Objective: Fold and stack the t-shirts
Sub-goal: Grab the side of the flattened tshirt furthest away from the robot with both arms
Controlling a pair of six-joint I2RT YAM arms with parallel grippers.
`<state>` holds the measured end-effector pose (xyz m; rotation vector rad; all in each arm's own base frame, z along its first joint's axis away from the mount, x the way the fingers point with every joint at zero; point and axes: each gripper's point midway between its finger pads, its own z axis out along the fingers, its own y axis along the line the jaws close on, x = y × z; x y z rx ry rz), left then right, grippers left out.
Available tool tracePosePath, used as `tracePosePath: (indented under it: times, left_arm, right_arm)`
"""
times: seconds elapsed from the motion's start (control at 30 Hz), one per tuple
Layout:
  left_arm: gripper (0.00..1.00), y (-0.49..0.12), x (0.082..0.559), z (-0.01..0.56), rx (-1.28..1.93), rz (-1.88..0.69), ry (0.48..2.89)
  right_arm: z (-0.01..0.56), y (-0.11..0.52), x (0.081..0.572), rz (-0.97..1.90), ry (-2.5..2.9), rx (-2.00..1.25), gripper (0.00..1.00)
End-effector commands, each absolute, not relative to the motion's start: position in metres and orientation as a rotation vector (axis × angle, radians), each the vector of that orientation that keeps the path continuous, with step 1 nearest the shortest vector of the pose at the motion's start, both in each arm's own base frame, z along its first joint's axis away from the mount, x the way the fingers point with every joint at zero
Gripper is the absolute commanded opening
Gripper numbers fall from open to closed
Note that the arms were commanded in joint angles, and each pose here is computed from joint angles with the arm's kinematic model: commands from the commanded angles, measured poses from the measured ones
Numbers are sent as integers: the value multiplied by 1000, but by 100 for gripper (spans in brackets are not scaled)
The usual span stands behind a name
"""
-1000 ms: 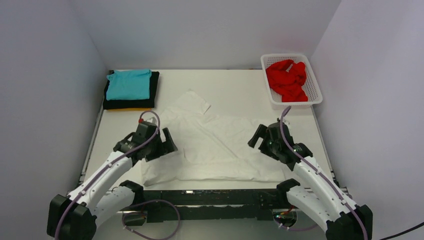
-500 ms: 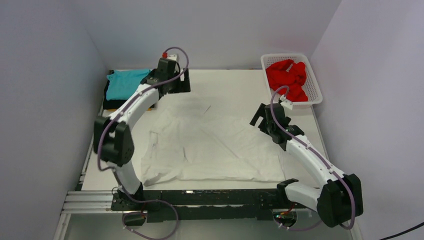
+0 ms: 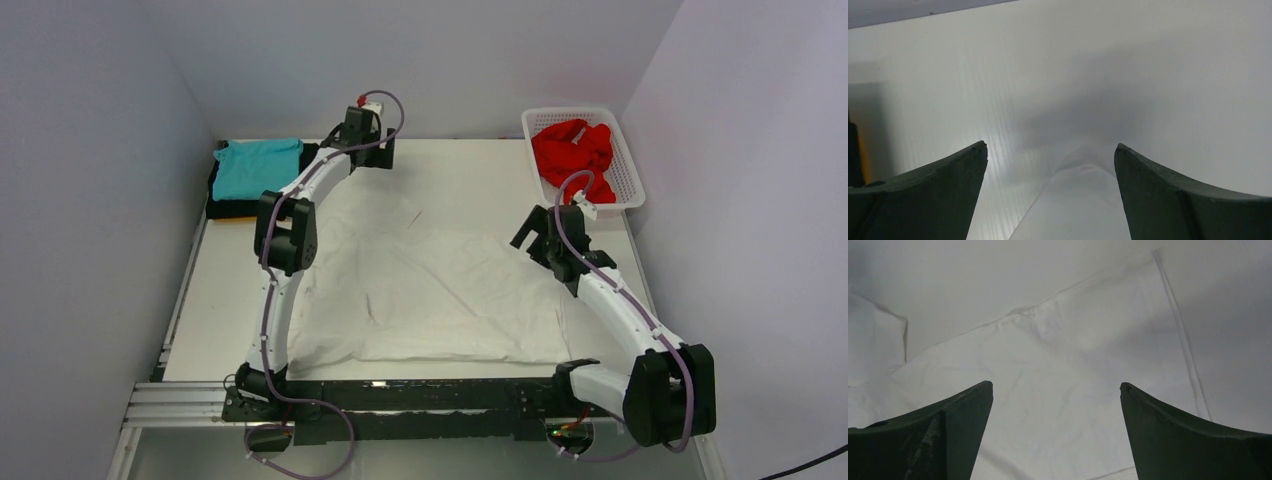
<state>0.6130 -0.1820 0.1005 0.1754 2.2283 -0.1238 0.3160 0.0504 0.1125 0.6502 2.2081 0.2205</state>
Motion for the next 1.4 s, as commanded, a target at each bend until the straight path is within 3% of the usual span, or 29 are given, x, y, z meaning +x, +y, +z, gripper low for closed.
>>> tracePosePath:
  times: [0.0,0.17,0.53,0.83,1.03,1.1,1.17,1.2,1.37]
  left_arm:
    - [97,-203,641,112,128,-220,2098]
    - [83,-209,643,103,79,-282,2136]
    - [72,-230,607,62,-39,-478,2322]
    - [61,-199,579,38,-87,-137,2453]
    - [44,-207,561,27,-39,-152,2522]
    - [28,-208,560,28,-34,-164,2517]
    - [5,-208,559,29,-17,-163,2518]
    - [0,-206,559,31,-14,-152,2516]
    - [0,-195,560,58,-6,-97,2439]
  right_arm:
    - [112,59,321,290,2213,609,100]
    - [109,55,317,275,2217,614,100]
    - [107,53,311,283,2212,621,100]
    - [111,51,309,297,2180,622,100]
    - [110,49,306,293,2173,632,100]
    - [110,48,305,286,2171,634,100]
    - [109,45,305,268,2173,633,100]
    - [108,42,305,247,2177,636,100]
    - [108,24,309,97,2208,654,100]
